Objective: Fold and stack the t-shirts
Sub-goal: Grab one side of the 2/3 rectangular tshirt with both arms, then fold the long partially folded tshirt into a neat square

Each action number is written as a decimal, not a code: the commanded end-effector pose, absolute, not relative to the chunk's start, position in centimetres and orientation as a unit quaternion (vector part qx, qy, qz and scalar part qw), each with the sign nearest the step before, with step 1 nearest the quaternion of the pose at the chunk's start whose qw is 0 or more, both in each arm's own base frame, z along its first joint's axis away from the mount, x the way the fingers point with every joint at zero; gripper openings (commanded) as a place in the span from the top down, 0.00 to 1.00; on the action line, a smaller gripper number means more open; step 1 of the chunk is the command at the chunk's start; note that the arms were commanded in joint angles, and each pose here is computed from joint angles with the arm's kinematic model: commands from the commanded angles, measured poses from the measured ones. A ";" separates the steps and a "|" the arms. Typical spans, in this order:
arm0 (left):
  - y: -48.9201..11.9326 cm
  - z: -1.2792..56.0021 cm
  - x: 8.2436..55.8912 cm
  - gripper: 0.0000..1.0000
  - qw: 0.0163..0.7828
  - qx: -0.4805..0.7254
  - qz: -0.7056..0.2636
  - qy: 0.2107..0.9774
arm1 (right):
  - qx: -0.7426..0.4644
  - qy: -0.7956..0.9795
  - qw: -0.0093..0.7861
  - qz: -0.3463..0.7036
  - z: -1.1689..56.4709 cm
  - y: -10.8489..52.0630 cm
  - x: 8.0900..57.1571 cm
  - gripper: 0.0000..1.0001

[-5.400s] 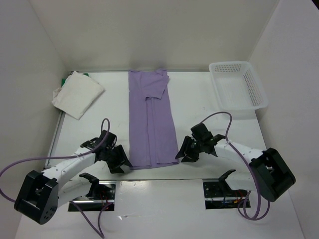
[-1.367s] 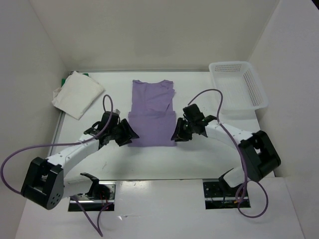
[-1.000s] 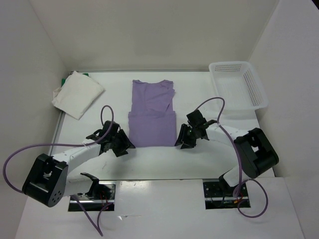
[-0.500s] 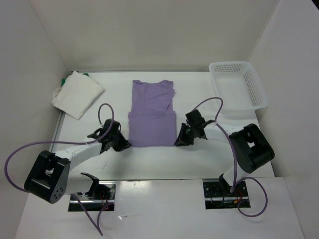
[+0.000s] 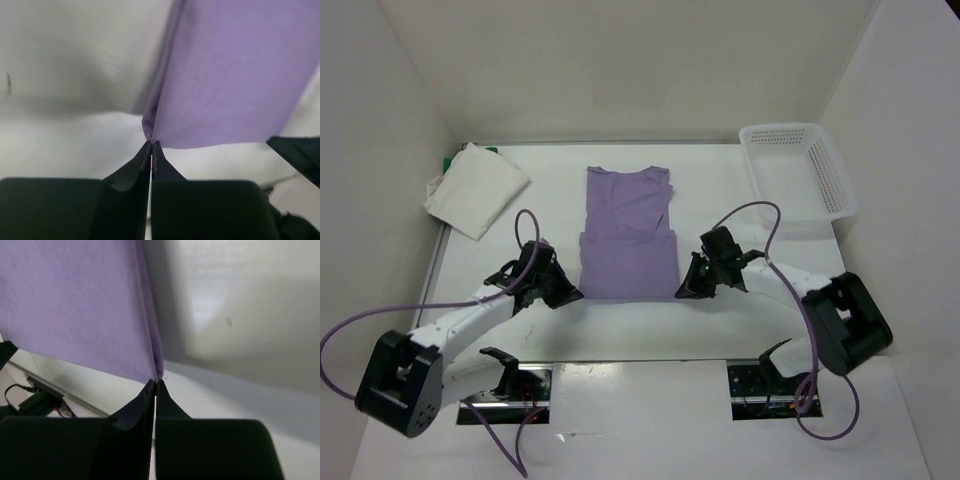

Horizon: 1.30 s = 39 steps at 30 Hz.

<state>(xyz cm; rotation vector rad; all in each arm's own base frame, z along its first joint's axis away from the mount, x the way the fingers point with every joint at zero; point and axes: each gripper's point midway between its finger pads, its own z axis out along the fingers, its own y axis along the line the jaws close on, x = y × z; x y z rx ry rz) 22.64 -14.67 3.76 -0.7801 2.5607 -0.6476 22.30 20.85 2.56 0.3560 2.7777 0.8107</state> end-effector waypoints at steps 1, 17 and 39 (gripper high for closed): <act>-14.7 5.6 19.2 1.00 0.159 -0.250 -0.250 0.922 | 0.131 0.943 0.112 0.284 4.8 20.2 19.5 1.00; -13.8 18.6 31.7 1.00 0.297 -0.208 -0.298 0.883 | 0.113 0.925 0.210 0.297 14.4 18.7 28.5 1.00; -10.9 11.3 51.7 0.79 0.337 -0.287 -0.249 0.862 | 0.105 0.923 0.258 0.265 8.0 19.5 52.6 1.00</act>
